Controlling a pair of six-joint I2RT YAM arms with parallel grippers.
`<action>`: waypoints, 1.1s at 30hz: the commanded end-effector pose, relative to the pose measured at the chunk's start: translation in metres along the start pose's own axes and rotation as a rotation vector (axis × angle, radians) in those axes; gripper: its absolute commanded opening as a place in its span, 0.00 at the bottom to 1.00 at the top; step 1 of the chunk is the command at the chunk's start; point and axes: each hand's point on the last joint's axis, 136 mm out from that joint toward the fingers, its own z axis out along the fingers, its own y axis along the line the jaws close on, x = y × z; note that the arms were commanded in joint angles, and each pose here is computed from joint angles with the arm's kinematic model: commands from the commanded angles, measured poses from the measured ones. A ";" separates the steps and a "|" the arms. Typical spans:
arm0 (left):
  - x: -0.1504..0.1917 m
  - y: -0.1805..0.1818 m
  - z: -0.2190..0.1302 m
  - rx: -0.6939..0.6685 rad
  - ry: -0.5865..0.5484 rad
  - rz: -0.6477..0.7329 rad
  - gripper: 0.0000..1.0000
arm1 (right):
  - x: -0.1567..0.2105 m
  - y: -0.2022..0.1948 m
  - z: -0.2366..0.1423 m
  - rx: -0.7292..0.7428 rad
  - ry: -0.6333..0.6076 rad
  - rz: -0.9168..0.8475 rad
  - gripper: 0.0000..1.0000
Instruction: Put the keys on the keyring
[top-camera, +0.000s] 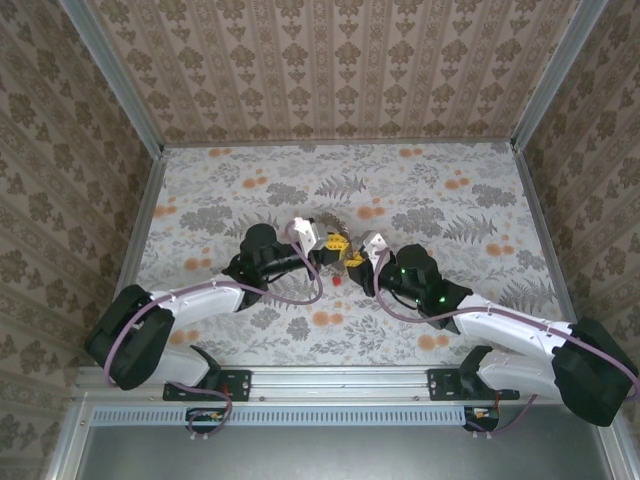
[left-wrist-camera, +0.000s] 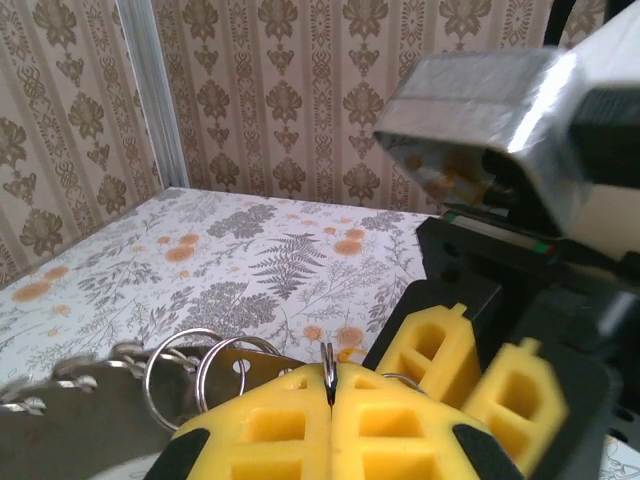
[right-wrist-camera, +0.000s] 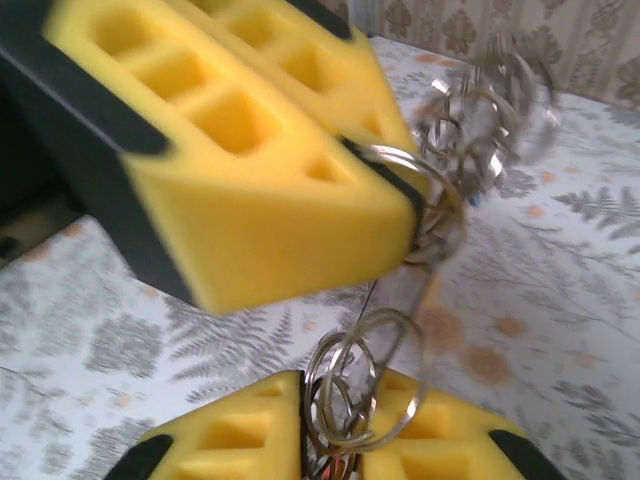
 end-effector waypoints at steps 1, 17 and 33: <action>-0.015 -0.002 0.002 -0.007 -0.058 0.030 0.00 | -0.010 0.014 -0.006 -0.036 -0.032 -0.106 0.12; 0.003 -0.003 -0.001 -0.038 0.054 0.090 0.00 | -0.028 0.026 -0.028 -0.027 -0.052 -0.298 0.00; -0.015 0.011 0.003 -0.152 0.016 0.066 0.00 | -0.030 0.046 -0.012 -0.061 0.025 -0.355 0.00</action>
